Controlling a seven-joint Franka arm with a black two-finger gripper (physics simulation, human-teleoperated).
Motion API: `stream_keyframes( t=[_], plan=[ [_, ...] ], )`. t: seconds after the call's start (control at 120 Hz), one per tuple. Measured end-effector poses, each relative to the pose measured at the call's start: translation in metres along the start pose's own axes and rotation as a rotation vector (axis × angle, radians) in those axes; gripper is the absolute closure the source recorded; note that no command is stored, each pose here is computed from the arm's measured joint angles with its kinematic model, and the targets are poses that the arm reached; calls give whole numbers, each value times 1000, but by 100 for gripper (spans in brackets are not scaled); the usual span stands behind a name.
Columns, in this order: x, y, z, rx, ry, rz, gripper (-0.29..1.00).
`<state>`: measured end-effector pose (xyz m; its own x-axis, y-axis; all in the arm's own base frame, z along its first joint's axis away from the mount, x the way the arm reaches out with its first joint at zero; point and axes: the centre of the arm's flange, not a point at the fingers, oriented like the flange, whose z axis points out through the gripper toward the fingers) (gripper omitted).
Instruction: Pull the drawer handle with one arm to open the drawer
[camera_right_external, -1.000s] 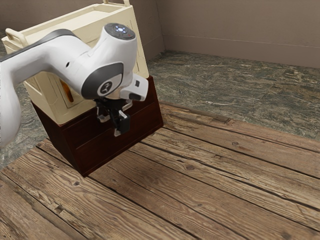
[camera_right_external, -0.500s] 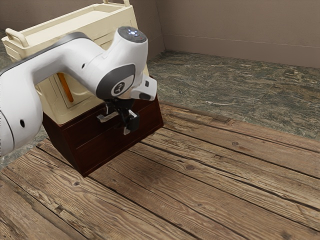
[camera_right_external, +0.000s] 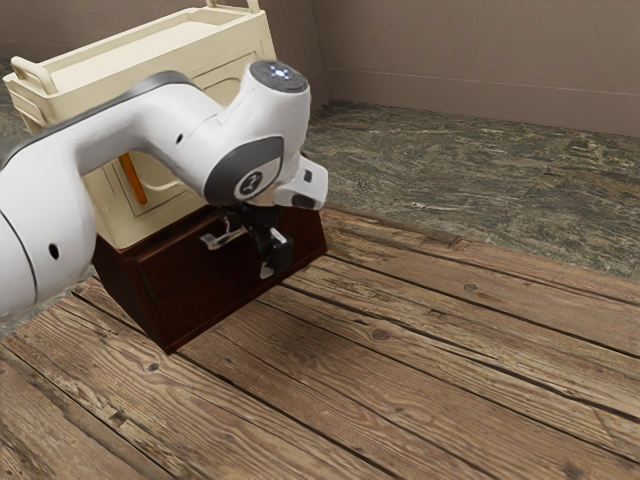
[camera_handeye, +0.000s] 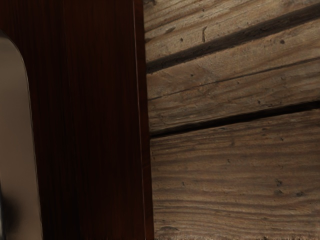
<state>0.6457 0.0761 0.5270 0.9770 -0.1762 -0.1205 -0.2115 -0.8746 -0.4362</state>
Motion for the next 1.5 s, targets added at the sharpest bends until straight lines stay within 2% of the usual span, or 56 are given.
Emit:
stream_keyframes(
  t=[0.342,0.783,1.5],
  plan=[
    [-5,38,-28,1,33,60,5],
    [-12,81,-50,-6,56,129,1],
    [-4,139,-73,-1,91,218,1]
  ],
)
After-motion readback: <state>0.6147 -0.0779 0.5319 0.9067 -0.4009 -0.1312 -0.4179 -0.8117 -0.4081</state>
